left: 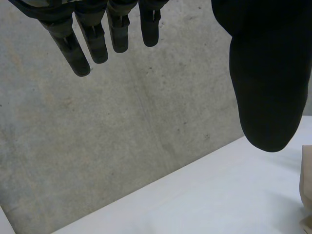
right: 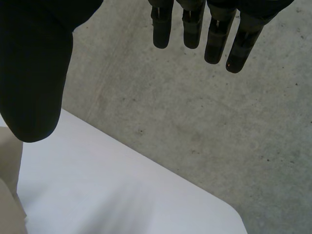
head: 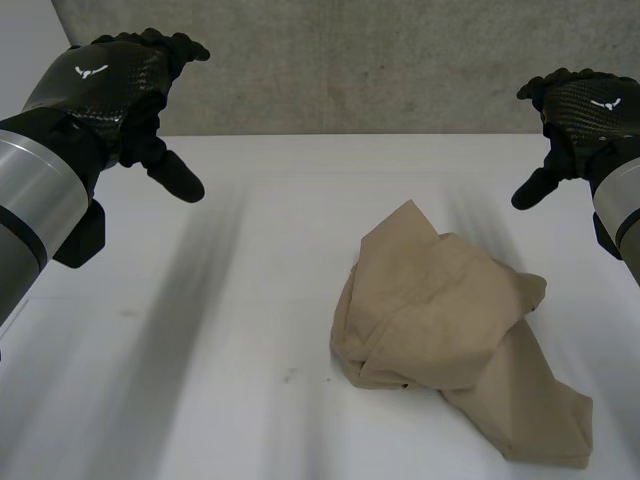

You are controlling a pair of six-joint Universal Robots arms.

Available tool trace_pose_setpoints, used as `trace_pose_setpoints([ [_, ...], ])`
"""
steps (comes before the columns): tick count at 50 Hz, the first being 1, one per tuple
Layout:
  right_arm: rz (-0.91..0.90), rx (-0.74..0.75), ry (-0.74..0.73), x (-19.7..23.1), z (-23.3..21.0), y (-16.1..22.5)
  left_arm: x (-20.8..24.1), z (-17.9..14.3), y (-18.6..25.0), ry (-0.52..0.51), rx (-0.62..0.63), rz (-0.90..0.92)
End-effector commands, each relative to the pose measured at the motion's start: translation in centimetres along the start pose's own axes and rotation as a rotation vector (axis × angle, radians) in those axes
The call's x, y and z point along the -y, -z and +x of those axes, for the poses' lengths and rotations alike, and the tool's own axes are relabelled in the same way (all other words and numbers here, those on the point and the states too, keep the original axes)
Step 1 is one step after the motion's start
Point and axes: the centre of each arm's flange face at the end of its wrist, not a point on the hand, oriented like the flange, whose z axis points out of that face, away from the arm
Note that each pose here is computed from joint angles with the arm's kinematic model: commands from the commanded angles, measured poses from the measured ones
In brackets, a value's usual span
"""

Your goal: Fold the shorts.

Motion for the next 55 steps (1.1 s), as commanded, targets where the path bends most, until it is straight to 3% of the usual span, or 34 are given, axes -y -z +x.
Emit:
trace_pose_setpoints([
  [1,0.011,0.034,0.001,0.1,-0.3,-0.1,-0.8,-0.1,-0.1,0.029,0.003,-0.026],
  [9,0.023,0.180,0.008,0.0,-1.7,0.2,-1.8,-0.2,0.1,0.068,0.012,-0.054],
  [24,0.084,0.165,0.008,1.9,-1.3,0.9,-4.9,0.6,0.6,0.084,-0.027,-0.111],
  [32,0.079,0.168,0.012,1.8,-1.3,1.0,-12.8,4.3,1.6,0.066,-0.199,-0.383],
  [36,0.077,0.166,0.015,1.7,-1.3,0.9,-15.4,5.3,1.8,0.058,-0.229,-0.439],
  [55,0.066,0.172,0.018,1.5,-1.4,1.1,-21.6,11.8,-0.7,0.130,-0.357,-0.442],
])
